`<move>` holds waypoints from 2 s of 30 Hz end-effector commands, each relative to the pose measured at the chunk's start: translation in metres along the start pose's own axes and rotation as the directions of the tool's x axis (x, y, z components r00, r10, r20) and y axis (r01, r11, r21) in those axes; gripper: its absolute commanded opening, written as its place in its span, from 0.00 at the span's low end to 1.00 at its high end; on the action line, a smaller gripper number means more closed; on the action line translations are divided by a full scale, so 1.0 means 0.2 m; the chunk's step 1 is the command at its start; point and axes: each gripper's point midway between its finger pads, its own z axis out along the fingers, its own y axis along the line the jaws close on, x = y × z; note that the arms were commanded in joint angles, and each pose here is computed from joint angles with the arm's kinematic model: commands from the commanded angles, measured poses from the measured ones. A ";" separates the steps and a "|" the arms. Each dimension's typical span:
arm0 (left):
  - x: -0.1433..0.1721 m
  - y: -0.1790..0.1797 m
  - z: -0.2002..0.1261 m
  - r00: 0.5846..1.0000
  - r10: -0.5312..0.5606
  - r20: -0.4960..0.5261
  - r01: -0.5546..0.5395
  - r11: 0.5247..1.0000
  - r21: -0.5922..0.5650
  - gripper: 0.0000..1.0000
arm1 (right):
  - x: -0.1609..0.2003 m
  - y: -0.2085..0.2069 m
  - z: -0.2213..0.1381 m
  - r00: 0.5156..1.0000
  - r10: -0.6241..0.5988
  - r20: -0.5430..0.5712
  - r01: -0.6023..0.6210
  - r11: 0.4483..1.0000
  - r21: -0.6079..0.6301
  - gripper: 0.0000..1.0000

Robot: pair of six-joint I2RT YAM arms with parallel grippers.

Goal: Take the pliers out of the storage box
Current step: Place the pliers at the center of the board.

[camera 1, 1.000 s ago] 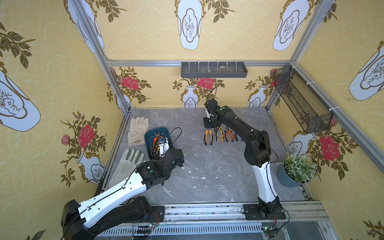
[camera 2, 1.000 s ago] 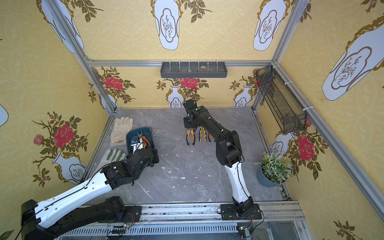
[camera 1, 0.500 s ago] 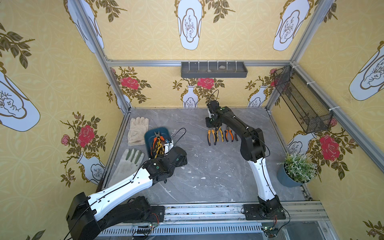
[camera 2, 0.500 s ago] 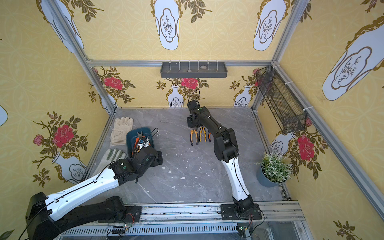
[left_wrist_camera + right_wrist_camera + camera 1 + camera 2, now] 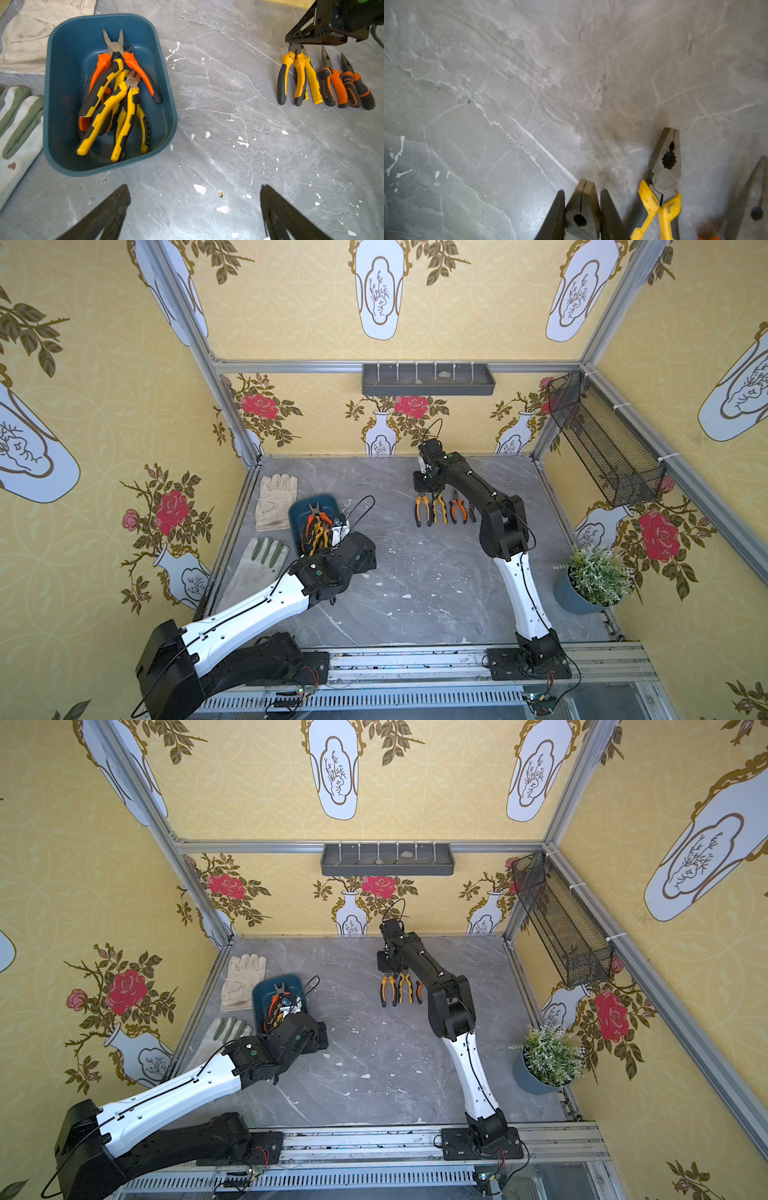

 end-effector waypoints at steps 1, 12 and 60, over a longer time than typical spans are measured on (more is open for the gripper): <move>-0.01 -0.01 0.01 1.000 0.003 0.003 -0.003 1.000 0.007 0.99 | -0.06 0.04 0.02 0.999 0.027 0.037 -0.025 0.998 -0.060 0.09; 0.01 -0.01 0.03 1.000 0.007 -0.010 -0.007 1.000 -0.001 0.99 | -0.02 0.02 0.14 0.999 0.042 0.012 -0.041 0.998 -0.055 0.12; 0.05 -0.04 0.09 0.999 0.019 -0.043 -0.019 1.000 -0.002 0.99 | -0.02 -0.06 0.20 0.982 0.186 0.008 -0.186 0.980 -0.069 0.27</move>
